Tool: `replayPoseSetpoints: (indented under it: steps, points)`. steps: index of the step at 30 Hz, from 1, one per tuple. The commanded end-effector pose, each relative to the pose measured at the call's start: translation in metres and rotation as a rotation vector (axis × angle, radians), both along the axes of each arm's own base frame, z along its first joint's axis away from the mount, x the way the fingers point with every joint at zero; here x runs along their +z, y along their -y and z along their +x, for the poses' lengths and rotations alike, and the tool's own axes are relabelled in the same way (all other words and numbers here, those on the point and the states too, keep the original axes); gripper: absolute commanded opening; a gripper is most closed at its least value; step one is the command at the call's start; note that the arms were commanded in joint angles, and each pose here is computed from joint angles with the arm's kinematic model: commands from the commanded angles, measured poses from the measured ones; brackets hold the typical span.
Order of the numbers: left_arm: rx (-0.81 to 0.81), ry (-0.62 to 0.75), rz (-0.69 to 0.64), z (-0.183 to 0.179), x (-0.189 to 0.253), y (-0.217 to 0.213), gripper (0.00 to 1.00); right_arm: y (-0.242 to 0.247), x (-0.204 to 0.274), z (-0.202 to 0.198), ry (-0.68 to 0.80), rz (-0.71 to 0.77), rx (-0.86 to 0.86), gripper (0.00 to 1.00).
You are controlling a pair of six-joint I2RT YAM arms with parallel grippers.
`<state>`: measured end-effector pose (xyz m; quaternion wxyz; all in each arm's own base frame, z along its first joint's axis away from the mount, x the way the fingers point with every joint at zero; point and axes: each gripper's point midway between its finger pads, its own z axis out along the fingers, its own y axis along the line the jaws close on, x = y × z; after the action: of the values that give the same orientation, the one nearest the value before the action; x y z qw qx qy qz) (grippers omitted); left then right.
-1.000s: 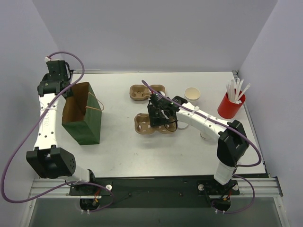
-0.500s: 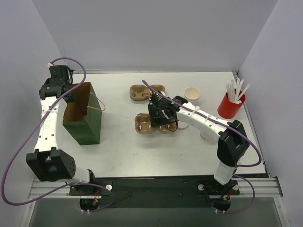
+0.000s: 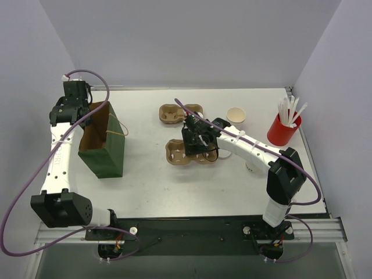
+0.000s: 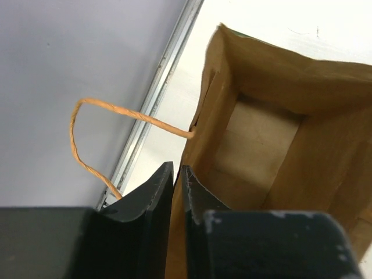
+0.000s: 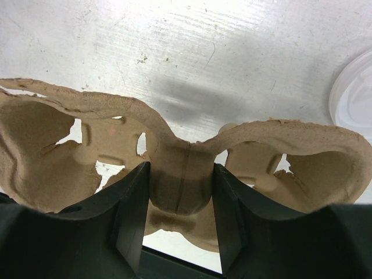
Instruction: Pack the takeout coffee
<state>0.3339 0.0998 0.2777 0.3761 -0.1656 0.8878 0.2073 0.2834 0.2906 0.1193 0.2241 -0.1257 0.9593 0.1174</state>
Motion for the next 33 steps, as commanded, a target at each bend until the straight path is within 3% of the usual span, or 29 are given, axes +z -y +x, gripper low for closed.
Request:
replayPoseSetpoints:
  steps: [1,3,7,9,14,24,33]
  points:
    - [-0.033,-0.018,-0.001,0.005,-0.002,0.007,0.26,0.008,0.024,0.006,0.054,0.022,-0.018,0.39]
    - [-0.026,-0.020,0.010,0.004,-0.001,0.006,0.33,0.009,0.026,0.007,0.057,0.025,-0.023,0.39]
    - [-0.022,-0.023,0.020,0.003,-0.002,0.004,0.32,0.011,0.027,0.005,0.055,0.028,-0.024,0.39]
    - [-0.012,-0.027,0.028,0.003,-0.002,0.002,0.27,0.011,0.026,0.004,0.053,0.025,-0.021,0.39]
    - [-0.033,-0.009,0.022,0.006,0.004,0.007,0.00,0.013,0.029,0.005,0.060,0.031,-0.022,0.39]
    - [-0.289,-0.026,0.088,0.032,0.033,0.083,0.00,0.011,0.064,0.016,0.163,0.093,0.013,0.39]
    - [-0.520,-0.063,0.083,0.034,0.016,0.145,0.00,0.008,0.146,0.023,0.476,0.322,0.051,0.38]
